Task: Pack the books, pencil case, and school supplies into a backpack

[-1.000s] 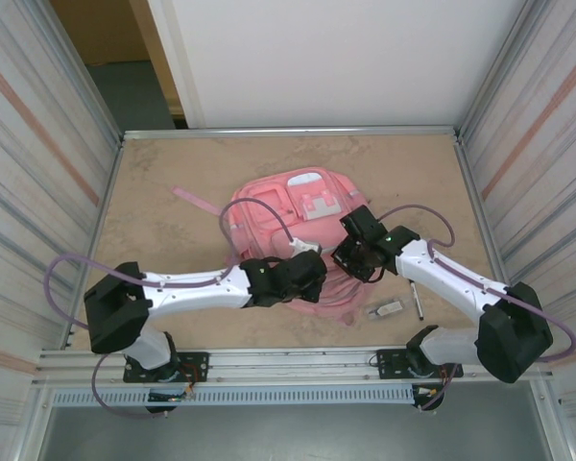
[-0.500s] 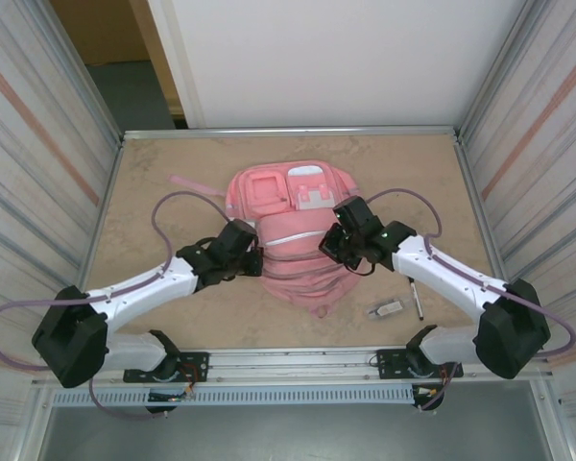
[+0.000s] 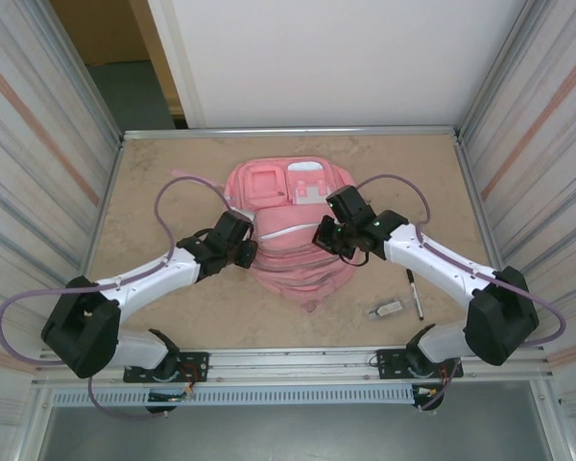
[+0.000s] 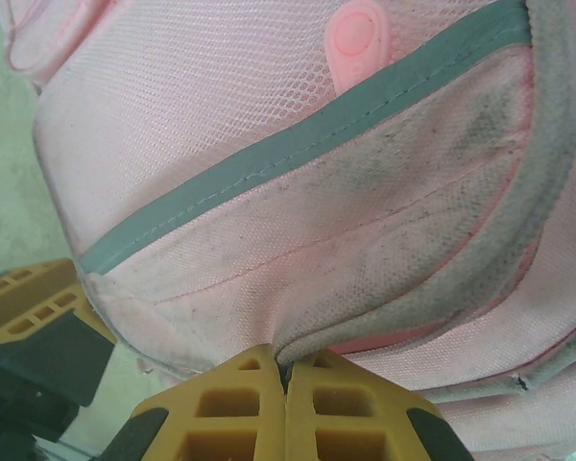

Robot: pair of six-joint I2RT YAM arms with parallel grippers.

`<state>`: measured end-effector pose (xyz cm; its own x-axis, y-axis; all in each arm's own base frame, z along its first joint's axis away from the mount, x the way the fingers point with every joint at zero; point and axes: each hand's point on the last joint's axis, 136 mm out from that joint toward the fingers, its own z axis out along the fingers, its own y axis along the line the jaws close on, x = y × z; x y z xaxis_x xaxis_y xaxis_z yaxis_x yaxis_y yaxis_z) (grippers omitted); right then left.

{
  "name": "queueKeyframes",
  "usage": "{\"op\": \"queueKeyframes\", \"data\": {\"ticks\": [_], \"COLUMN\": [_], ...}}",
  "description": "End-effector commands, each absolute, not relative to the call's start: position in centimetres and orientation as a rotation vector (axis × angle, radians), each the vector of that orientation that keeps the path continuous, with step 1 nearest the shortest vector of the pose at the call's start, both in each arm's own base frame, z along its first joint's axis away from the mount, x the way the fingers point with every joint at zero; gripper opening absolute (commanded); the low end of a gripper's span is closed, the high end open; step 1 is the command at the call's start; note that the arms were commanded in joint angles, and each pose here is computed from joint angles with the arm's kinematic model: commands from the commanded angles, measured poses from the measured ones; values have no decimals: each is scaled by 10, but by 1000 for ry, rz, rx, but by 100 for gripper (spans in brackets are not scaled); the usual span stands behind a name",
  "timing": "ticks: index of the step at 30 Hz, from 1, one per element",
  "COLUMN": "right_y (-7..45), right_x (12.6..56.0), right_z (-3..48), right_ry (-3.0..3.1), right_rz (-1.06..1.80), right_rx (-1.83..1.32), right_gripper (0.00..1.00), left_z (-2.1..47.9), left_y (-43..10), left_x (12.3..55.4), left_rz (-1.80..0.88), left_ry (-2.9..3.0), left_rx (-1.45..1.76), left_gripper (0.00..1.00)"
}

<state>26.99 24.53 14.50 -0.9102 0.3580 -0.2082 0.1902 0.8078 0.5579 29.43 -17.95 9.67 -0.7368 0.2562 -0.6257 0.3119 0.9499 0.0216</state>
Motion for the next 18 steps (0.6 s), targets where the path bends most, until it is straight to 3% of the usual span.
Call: {"op": "queueKeyframes", "data": {"ticks": [1, 7, 10, 18], "right_y": [258, 290, 300, 334], "right_x": [262, 256, 259, 255], "right_z": [158, 182, 190, 184], "right_ry": [2703, 2599, 2537, 2516], "right_rz": [852, 871, 943, 1127], "right_rx": [231, -176, -242, -434], "right_gripper": [0, 0, 0, 0], "left_z": [117, 168, 191, 208], "left_y": [-166, -169, -151, -145], "left_x": [302, 262, 239, 189], "left_rz": [-58, -309, -403, -674], "left_ry": [2370, 2269, 2168, 2068], "left_rx": [334, 341, 259, 238], "left_gripper": [48, 60, 80, 81]}}
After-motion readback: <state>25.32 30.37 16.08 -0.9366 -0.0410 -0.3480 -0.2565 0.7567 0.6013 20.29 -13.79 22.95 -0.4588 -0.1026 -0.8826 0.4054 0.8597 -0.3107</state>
